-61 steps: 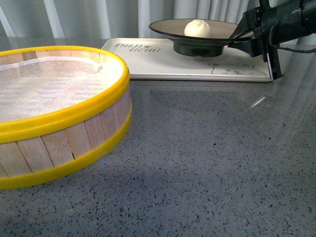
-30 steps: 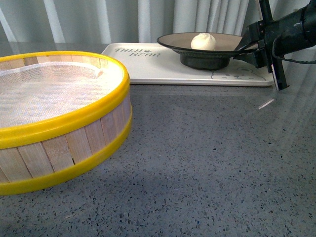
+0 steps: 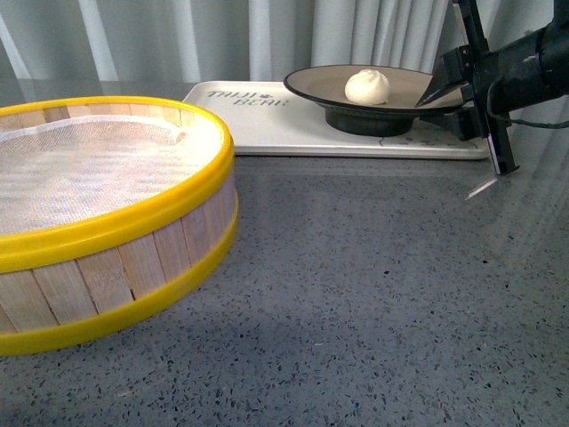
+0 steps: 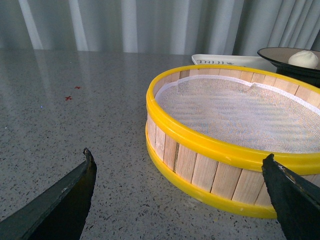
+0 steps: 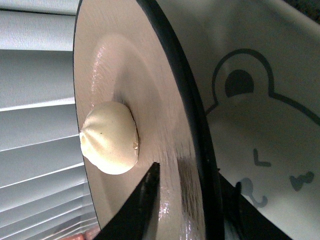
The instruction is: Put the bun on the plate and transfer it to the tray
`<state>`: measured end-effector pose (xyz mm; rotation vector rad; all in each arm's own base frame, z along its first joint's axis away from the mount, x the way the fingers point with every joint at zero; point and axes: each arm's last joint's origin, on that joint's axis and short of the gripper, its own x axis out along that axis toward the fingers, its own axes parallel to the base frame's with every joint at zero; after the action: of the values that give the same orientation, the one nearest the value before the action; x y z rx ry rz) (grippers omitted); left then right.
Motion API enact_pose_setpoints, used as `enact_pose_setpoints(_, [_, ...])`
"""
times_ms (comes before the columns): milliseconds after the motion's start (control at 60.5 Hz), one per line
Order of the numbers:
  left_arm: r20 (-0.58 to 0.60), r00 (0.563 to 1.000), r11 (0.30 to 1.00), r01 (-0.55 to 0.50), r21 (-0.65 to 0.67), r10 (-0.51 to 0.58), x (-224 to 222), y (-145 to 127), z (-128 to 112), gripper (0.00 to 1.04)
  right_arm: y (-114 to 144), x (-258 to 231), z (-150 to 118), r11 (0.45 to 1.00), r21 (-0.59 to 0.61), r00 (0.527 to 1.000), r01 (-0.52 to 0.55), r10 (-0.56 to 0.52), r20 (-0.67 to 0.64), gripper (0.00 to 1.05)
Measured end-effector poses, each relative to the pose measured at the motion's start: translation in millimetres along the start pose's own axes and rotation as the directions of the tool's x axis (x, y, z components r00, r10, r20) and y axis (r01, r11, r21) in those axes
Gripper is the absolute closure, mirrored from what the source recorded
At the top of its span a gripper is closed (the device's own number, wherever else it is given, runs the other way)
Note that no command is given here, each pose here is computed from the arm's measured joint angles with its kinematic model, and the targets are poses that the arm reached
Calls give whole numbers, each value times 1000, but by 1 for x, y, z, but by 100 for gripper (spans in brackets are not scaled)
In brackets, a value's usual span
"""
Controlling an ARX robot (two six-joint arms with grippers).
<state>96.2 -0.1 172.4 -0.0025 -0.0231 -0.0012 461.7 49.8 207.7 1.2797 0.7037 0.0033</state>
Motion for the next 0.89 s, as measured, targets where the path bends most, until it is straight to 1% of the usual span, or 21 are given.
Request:
enact_pose_setpoints(116, [0,1000,1000,0,0,0,0,0,0,7,-1,0,-1,1000,1,1000,10,-10,-1,59])
enact_pose_setpoints(149, [0,1000,1000,0,0,0,0,0,0,7,-1,0,-1,1000,2,1000,12,-12,-1,55])
enact_pose_setpoints(198, [0,1000,1000,0,0,0,0,0,0,7,-1,0,-2,1000,7,1000,16,-16,-3,46])
enact_pose_setpoints(231, [0,1000,1000,0,0,0,0,0,0,7,0,0,-2,1000,8,1000,14,-14,-3,43])
enact_pose_setpoints(314, [0,1000,1000,0,0,0,0,0,0,7,4,-2,-1,1000,9,1000,3,-3,0,26])
enact_pose_setpoints(430, [0,1000,1000,0,0,0,0,0,0,7,8,-5,0,1000,8,1000,1,-1,8,9])
enact_pose_setpoints(463, [0,1000,1000,0,0,0,0,0,0,7,9,-6,0,1000,6,1000,-3,3,10,7])
enact_pose_setpoints(529, [0,1000,1000,0,0,0,0,0,0,7,9,-7,-1,1000,5,1000,-4,3,13,9])
enact_pose_setpoints(777, [0,1000,1000,0,0,0,0,0,0,7,1,-29,-2,1000,6,999,6,-6,44,9])
enact_pose_setpoints(892, [0,1000,1000,0,0,0,0,0,0,7,-5,-52,-5,1000,-12,994,25,-24,105,9])
